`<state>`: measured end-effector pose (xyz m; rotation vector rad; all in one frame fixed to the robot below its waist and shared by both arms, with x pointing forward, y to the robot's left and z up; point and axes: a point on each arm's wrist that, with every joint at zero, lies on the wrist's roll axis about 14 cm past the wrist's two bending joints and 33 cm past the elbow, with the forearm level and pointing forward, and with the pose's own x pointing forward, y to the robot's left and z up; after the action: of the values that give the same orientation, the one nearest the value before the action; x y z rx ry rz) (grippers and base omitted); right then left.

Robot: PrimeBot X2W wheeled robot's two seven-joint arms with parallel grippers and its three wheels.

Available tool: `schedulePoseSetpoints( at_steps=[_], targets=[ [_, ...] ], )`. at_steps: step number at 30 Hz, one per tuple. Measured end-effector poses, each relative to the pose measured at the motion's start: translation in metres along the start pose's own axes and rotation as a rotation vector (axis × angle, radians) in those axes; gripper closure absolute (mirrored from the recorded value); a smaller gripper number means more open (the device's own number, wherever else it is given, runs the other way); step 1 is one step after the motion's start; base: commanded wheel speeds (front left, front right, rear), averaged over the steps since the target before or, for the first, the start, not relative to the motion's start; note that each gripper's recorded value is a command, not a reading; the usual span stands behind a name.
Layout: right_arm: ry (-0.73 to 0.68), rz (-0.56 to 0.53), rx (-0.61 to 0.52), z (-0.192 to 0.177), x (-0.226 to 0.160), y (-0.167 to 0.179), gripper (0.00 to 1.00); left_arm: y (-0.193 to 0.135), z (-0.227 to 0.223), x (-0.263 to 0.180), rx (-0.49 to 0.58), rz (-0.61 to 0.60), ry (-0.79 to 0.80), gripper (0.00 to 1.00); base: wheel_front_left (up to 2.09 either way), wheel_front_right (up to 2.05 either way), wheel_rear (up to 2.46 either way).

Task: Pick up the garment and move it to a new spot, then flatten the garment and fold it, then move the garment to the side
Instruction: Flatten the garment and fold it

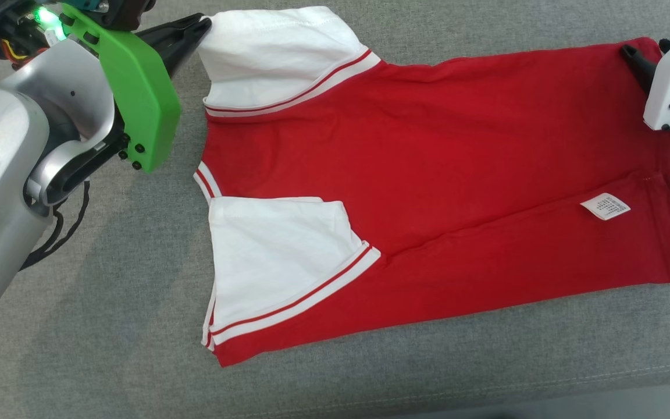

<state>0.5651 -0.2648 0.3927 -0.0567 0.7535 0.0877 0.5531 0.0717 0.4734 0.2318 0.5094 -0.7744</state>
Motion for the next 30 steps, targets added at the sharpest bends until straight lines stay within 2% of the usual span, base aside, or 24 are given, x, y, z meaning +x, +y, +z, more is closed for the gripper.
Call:
schedulePoseSetpoints(
  at_steps=[1, 3, 4, 6, 7, 11, 24, 30],
  targets=[
    [-0.002, 0.005, 0.009, 0.001, 0.001, 0.001, 0.51, 0.0, -0.002, 0.001, -0.001, -0.001, 0.006, 1.0, 0.0, 0.0, 0.0],
    [-0.003, 0.013, 0.029, 0.002, 0.003, 0.003, 0.56, 0.0, -0.003, 0.002, -0.002, -0.002, 0.009, 1.0, 0.0, 0.0, 0.0],
    [-0.001, 0.015, 0.033, 0.001, 0.004, 0.003, 0.64, 0.0, -0.004, 0.002, -0.002, -0.002, 0.01, 1.0, 0.0, 0.0, 0.0],
    [0.001, 0.016, 0.037, 0.002, 0.005, 0.003, 0.91, 0.001, -0.005, 0.002, -0.003, -0.001, 0.013, 1.0, 0.0, 0.0, 0.0],
    [0.001, 0.017, 0.042, 0.002, 0.005, 0.003, 1.0, 0.001, -0.005, 0.002, -0.002, -0.001, 0.015, 1.0, 0.0, 0.0, 0.0],
    [0.005, 0.019, 0.041, 0.001, 0.004, 0.004, 1.0, 0.001, -0.004, 0.001, -0.001, 0.002, 0.012, 1.0, 0.0, 0.0, 0.0],
    [-0.322, 0.001, 0.103, 0.075, -0.012, -0.012, 1.0, 0.042, 0.069, -0.007, 0.098, 0.15, -0.291, 1.0, 0.0, 0.0, 0.0],
    [-0.353, 0.025, 0.145, 0.071, -0.019, -0.01, 1.0, 0.025, 0.059, -0.007, 0.06, 0.102, -0.282, 1.0, 0.0, 0.0, 0.0]
  ],
)
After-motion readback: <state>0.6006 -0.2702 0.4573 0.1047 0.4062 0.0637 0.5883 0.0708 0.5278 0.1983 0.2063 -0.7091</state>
